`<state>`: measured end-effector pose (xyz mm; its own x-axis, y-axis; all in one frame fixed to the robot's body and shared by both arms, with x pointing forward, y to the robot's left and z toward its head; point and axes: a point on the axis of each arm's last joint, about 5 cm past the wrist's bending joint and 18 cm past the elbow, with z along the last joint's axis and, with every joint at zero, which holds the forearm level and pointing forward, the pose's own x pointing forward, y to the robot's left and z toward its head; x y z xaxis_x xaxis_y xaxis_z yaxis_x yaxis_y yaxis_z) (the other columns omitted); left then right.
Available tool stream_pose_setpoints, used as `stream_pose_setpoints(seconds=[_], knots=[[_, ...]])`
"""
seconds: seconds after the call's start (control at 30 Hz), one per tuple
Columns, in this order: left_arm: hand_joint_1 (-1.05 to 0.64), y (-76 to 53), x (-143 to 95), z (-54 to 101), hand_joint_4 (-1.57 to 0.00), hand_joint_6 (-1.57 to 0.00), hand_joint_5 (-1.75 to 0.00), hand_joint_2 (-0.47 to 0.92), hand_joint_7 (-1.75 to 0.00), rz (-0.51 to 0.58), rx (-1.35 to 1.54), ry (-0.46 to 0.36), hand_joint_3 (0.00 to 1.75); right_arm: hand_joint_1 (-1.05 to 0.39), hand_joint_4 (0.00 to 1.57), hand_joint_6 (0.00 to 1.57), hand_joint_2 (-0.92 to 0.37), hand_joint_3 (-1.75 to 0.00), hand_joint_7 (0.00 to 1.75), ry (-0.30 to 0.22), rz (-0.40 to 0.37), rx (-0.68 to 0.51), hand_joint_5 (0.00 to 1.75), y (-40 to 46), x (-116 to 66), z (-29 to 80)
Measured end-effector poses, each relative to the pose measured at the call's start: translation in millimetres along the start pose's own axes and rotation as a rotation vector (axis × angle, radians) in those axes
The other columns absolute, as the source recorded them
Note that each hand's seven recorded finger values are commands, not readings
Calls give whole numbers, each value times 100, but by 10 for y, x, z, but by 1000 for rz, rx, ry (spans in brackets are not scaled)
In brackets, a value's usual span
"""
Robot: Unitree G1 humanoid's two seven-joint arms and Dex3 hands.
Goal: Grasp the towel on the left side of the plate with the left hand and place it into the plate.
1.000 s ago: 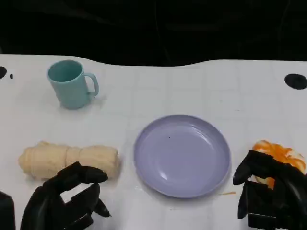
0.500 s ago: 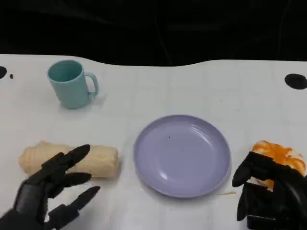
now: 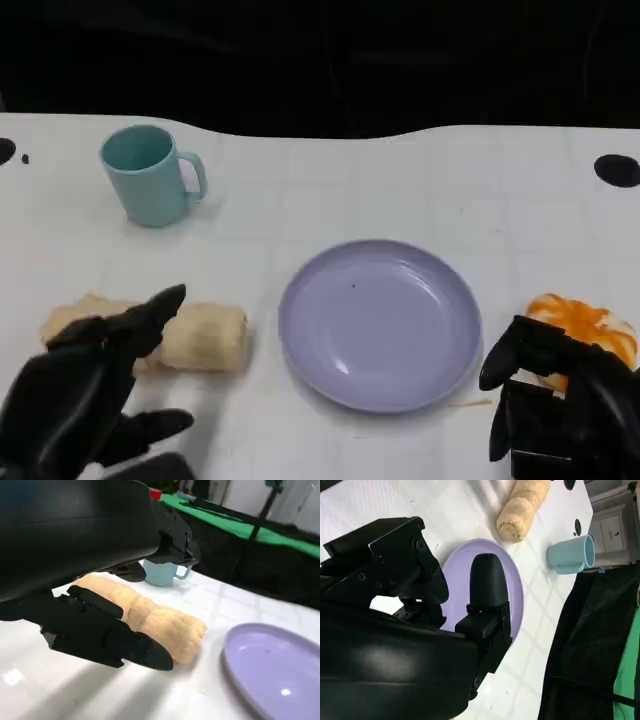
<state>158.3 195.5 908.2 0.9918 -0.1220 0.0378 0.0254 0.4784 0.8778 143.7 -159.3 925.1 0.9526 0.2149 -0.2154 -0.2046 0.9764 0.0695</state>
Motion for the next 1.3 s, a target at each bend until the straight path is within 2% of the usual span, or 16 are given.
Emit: stream_pose_setpoints(seconds=[0.13,0.53,0.67,0.8,0.93,0.97,1.0,1.03,1.07,1.1,1.13,1.2,1.27,1.3], knots=[[-55,21,176,63,-30,-32,-29,90,-3,-28,110,-5,1,28,79,58,-64,-140,175,0,2,-1,175,0,0,-1],[-53,-194,557,119,-37,-33,-23,87,-1,-160,319,43,0,27,79,58,-62,-140,175,1,1,-1,175,-2,-6,-3],[-51,-241,672,119,-43,-38,-17,86,-1,-195,348,60,0,26,79,59,-62,-140,175,3,-2,-5,175,-3,-10,-3],[-43,-342,787,44,-50,-43,-14,85,-2,-239,374,76,0,25,79,59,-61,-141,175,2,-3,-6,175,-4,-13,-1],[-27,-422,898,-49,-63,-52,-14,89,-4,-240,386,73,2,25,79,59,-60,-141,175,4,-4,-5,175,-5,-17,-4],[-26,-437,920,-76,-74,-60,-20,91,-6,-242,385,75,5,25,79,59,-60,-141,175,5,-4,-5,175,-6,-18,-4],[-26,-449,948,-98,-76,-80,-73,91,-7,-243,387,73,16,25,79,59,-60,-141,175,6,-5,-5,175,-6,-19,-5],[-27,-458,969,-115,-76,-91,-99,92,-8,-238,389,66,22,25,79,59,-61,-142,175,6,-5,-5,175,-6,-20,-6],[-27,-464,989,-129,-76,-97,-113,92,-9,-229,385,57,25,25,79,59,-61,-142,175,6,-4,-5,175,-6,-21,-7],[-28,-469,1002,-146,-79,-110,-148,92,-20,-221,379,48,24,25,79,59,-61,-142,175,6,-4,-5,175,-6,-21,-7],[-28,-480,1001,-162,-80,-105,-161,92,-44,-211,374,38,24,25,79,59,-61,-142,175,7,-4,-5,175,-6,-22,-7],[-28,-507,986,-199,-84,-75,-172,92,-127,-180,361,9,33,25,79,59,-60,-142,175,7,-5,-6,175,-7,-23,-8],[-28,-535,962,-234,-84,-66,-174,92,-148,-140,341,-17,38,25,79,59,-60,-142,175,7,-5,-6,175,-7,-23,-9],[-29,-546,952,-246,-81,-66,-174,92,-139,-125,335,-24,40,25,79,59,-60,-142,175,8,-5,-6,175,-7,-23,-9]])
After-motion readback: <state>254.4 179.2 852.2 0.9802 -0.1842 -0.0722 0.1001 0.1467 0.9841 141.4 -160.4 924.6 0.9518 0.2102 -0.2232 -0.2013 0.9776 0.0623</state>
